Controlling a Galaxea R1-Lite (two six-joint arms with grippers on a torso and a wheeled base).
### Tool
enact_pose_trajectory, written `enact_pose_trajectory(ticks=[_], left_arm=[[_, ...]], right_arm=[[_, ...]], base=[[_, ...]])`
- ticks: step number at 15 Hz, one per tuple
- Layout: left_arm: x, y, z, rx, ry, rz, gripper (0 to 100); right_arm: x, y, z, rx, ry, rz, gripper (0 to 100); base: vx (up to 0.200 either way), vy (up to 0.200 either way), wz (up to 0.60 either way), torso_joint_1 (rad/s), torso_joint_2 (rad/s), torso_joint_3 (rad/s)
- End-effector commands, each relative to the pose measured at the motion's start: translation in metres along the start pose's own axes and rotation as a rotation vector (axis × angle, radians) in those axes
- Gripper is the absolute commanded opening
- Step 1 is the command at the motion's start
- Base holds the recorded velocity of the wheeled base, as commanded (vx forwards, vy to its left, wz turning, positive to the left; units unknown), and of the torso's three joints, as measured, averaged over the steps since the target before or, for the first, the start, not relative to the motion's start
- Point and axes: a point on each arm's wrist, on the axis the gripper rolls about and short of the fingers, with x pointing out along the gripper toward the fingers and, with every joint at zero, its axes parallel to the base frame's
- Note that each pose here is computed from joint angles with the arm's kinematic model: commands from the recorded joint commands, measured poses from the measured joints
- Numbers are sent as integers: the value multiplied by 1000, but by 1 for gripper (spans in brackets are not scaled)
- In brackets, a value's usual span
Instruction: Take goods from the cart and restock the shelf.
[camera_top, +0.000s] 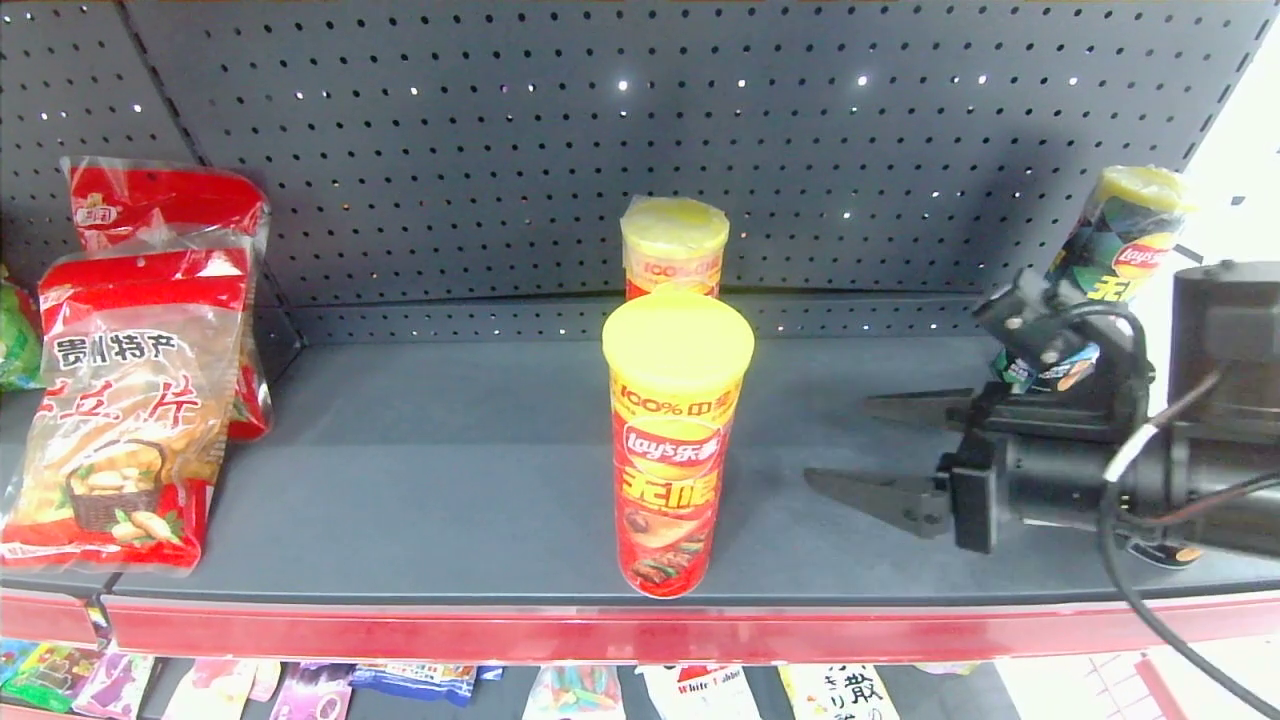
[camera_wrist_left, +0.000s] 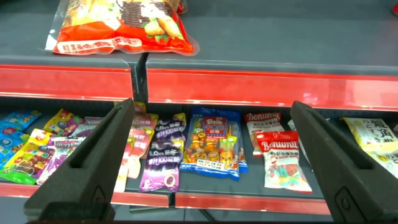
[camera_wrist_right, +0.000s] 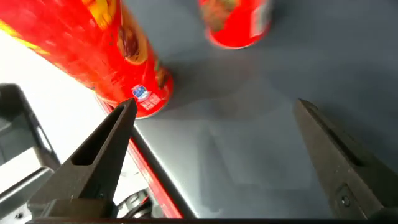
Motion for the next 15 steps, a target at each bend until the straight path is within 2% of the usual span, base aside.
enact_pose_trajectory(ticks=[1, 3, 4, 6, 7, 8, 9, 10, 13, 15], left_arm=[[0, 0, 0, -1, 1, 0, 100], [0, 0, 0, -1, 2, 1, 100], [0, 0, 0, -1, 2, 1, 100], [0, 0, 0, -1, 2, 1, 100], [0, 0, 0, -1, 2, 1, 100], [0, 0, 0, -1, 2, 1, 100], [0, 0, 0, -1, 2, 1, 100], [0, 0, 0, -1, 2, 1, 100], [0, 0, 0, -1, 1, 0, 100], [0, 0, 0, -1, 2, 1, 100]], right_arm=[[-91, 2, 13, -31, -204, -193, 100], [-134, 14, 11, -59, -293, -288, 100], [-143, 18, 6, -59, -296, -309, 100], [-181, 46, -39, -95, -268, -439, 100], [-192, 59, -63, -106, -287, -509, 100], [-192, 59, -63, -106, -287, -509, 100], [-196, 77, -109, -107, -300, -598, 100], [-193, 82, -130, -105, -301, -609, 100], [-176, 81, -180, -28, -197, -621, 100], [-173, 82, -192, 45, -157, -610, 100]], base=[[0, 0, 0, 0, 0, 0], [0, 0, 0, 0, 0, 0], [0, 0, 0, 0, 0, 0], [0, 0, 0, 0, 0, 0], [0, 0, 0, 0, 0, 0], [0, 0, 0, 0, 0, 0], [0, 0, 0, 0, 0, 0], [0, 0, 0, 0, 0, 0], [0, 0, 0, 0, 0, 0], [0, 0, 0, 0, 0, 0]])
